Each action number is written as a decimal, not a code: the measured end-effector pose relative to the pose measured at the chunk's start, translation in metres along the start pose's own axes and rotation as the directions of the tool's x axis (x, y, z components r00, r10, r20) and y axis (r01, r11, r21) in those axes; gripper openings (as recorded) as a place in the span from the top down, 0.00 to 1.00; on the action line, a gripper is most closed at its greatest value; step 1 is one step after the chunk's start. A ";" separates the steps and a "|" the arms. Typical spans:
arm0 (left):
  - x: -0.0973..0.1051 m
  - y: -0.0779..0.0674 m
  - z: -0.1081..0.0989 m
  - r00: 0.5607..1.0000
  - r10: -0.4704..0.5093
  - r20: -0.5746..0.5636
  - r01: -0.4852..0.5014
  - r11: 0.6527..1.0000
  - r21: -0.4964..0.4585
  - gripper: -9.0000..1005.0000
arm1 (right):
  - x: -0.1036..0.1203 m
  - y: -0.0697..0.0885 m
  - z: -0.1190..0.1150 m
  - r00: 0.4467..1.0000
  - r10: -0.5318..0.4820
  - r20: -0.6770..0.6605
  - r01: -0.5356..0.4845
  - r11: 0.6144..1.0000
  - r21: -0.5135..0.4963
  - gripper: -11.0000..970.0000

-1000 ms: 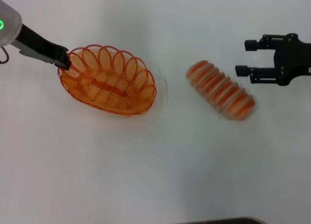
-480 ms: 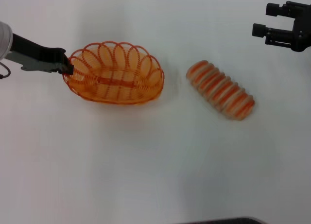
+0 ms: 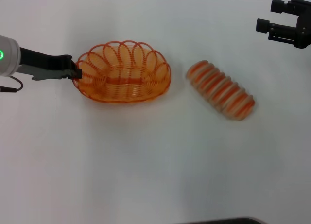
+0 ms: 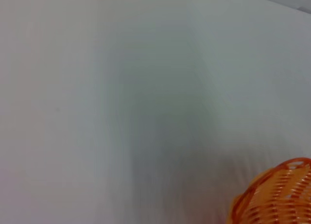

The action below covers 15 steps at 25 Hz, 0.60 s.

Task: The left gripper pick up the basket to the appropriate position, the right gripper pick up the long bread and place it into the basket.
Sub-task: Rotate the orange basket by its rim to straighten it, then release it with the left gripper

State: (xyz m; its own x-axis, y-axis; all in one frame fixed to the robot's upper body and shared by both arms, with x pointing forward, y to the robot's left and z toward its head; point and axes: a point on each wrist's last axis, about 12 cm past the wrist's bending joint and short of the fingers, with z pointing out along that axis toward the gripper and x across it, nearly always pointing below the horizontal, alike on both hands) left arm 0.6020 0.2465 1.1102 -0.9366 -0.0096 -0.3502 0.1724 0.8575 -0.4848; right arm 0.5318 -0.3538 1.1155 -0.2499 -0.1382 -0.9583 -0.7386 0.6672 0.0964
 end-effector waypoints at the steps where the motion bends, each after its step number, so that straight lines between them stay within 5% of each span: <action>1: 0.001 -0.001 0.002 1.000 0.001 0.001 -0.001 1.000 0.000 0.93 | 0.000 0.000 0.000 1.000 0.000 0.000 0.000 1.000 0.000 0.23; 15: 0.003 -0.002 0.017 0.999 -0.021 0.031 0.021 1.000 0.011 0.93 | 0.001 0.002 0.004 1.000 -0.007 -0.007 0.007 1.000 -0.010 0.23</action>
State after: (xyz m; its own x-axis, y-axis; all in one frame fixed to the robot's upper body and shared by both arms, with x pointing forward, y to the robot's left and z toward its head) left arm 0.6043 0.2360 1.0969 -0.9301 -0.0442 -0.3647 0.1560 0.8512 -0.5011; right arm 0.5326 -0.3499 1.1139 -0.2490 -0.1484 -0.9571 -0.7464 0.6591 0.0920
